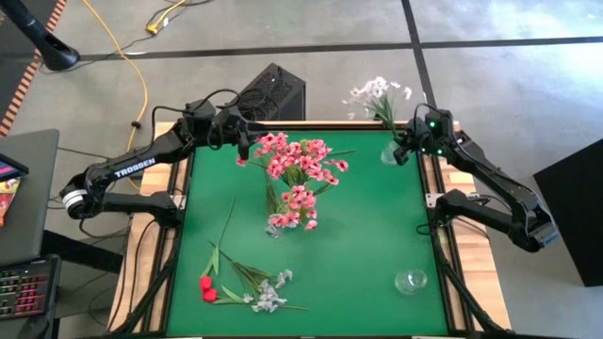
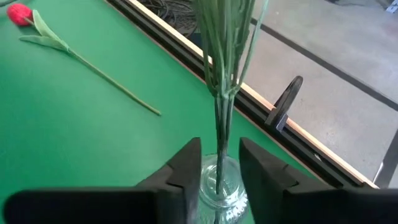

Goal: Sort flowers into vase by color
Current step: Put the white flowers into the top transparent vase

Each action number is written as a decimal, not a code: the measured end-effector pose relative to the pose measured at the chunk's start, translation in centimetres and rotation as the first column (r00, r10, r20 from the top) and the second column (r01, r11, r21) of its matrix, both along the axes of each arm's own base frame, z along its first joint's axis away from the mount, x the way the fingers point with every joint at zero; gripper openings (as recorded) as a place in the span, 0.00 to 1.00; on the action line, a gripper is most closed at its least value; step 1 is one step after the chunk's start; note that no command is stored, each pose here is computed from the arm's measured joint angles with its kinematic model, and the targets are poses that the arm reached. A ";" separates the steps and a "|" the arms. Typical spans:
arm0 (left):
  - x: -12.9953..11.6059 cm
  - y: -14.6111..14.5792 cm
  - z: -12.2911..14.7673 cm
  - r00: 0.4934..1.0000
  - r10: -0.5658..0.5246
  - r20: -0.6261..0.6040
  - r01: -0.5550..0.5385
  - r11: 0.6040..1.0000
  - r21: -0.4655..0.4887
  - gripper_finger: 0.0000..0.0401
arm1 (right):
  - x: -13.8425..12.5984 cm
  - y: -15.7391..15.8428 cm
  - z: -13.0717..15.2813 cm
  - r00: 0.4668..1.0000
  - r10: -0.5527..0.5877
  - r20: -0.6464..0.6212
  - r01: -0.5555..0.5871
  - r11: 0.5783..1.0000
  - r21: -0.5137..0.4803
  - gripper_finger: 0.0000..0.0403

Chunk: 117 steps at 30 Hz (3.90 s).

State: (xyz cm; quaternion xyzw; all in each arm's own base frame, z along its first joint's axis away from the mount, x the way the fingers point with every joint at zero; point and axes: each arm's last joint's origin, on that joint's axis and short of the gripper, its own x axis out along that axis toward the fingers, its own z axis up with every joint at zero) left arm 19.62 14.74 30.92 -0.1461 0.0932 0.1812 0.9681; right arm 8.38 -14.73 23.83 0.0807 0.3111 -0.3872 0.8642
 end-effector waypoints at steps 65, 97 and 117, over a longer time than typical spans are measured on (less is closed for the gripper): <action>0.0 0.0 0.0 1.000 -0.008 -0.023 0.009 0.999 0.052 0.38 | 3.6 0.4 4.3 0.978 -0.202 0.048 0.205 0.976 -0.074 0.05; 0.0 0.1 0.0 0.999 0.018 -0.028 -0.016 0.998 0.058 0.38 | -0.8 5.6 0.7 0.892 -0.259 0.371 0.327 0.935 -0.135 0.05; 0.0 0.1 0.0 0.999 0.018 -0.027 -0.016 0.998 0.058 0.38 | -1.0 6.0 -1.8 0.916 -0.212 0.341 0.275 0.950 -0.147 0.30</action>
